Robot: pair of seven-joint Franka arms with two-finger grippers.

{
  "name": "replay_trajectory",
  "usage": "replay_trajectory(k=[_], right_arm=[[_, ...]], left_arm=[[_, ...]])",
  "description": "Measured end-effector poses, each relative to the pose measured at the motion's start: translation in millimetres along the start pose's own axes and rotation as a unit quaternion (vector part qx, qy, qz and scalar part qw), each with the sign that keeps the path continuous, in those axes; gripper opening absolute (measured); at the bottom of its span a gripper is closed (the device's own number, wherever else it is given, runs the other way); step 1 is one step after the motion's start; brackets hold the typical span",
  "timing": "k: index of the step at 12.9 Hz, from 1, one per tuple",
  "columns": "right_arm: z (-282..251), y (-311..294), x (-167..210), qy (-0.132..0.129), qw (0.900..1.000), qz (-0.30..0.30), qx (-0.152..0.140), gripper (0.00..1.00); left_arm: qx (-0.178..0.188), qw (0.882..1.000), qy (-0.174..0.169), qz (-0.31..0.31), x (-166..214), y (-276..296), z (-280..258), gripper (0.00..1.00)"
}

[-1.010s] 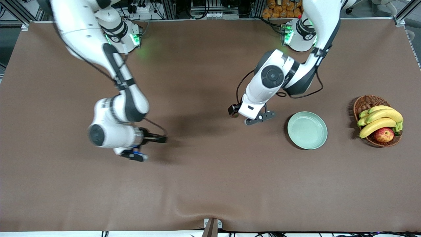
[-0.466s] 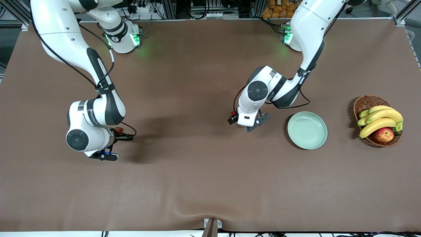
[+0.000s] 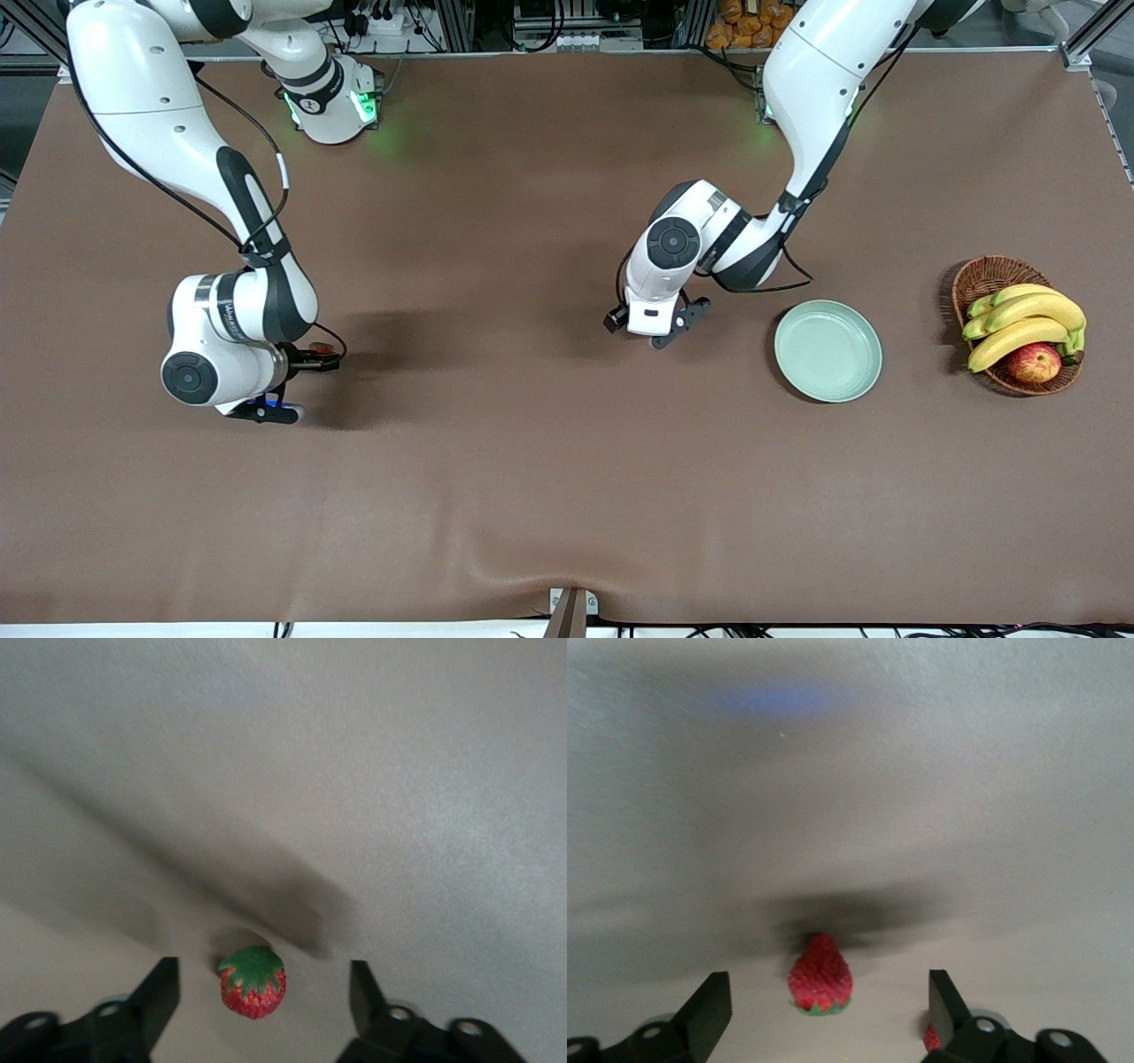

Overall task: Collect all strawberries into plate
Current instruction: 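Drop the strawberry onto the plate while the right gripper grasps another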

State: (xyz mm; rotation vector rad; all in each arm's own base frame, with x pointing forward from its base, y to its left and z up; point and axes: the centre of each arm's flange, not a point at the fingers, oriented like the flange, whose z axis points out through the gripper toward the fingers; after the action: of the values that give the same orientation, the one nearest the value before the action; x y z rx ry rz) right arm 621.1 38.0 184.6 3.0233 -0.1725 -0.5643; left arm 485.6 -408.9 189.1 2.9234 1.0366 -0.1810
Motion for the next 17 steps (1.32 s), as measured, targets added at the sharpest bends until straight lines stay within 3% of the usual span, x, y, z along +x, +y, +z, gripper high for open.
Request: replay_trajectory(k=[1,2,3,4,5,6,7,9,12,14,15,17], right_arm=[[4,-1,-1,-0.004,1.000,-0.001,-0.001,0.96],[8,-2,-2,-0.007,1.000,-0.002,-0.001,0.85],[11,-3,-2,-0.009,1.000,-0.003,-0.001,0.74],[13,-4,-1,-0.011,1.000,-0.004,-0.002,0.74],[16,-4,-1,-0.013,1.000,-0.004,-0.002,0.65],[18,-4,-1,-0.014,1.000,-0.004,-0.002,0.55],[18,-4,0,-0.014,1.000,-0.004,-0.002,0.55],[17,-6,0,-0.010,1.000,-0.005,-0.002,0.34],[1,-16,6,0.012,1.000,-0.008,0.010,0.33],[-26,-43,9,0.032,0.998,-0.006,0.052,0.33],[-40,-67,7,0.034,0.995,0.003,0.095,0.33],[-55,-130,-8,0.014,0.981,0.038,0.190,0.33]], left_arm=[[0.001,1.000,-0.001,0.002,-2,0,4,0.81],[0.002,1.000,-0.002,0.002,-4,0,7,0.72],[0.003,1.000,-0.002,0.003,-4,0,8,0.63],[0.003,1.000,-0.002,0.003,-4,0,8,0.50],[0.003,1.000,-0.002,0.003,-4,0,8,0.35],[0.003,1.000,-0.002,0.003,-4,0,8,0.32],[0.001,1.000,-0.002,0.002,-3,1,7,0.32],[-0.015,1.000,0.006,-0.008,12,5,-7,0.32],[-0.056,0.997,0.044,-0.008,110,-8,-66,0.32],[-0.049,0.996,0.073,0.021,180,-40,-88,0.32],[-0.033,0.995,0.080,0.042,204,-56,-93,0.32],[0.004,0.994,0.075,0.082,233,-84,-105,0.32]])
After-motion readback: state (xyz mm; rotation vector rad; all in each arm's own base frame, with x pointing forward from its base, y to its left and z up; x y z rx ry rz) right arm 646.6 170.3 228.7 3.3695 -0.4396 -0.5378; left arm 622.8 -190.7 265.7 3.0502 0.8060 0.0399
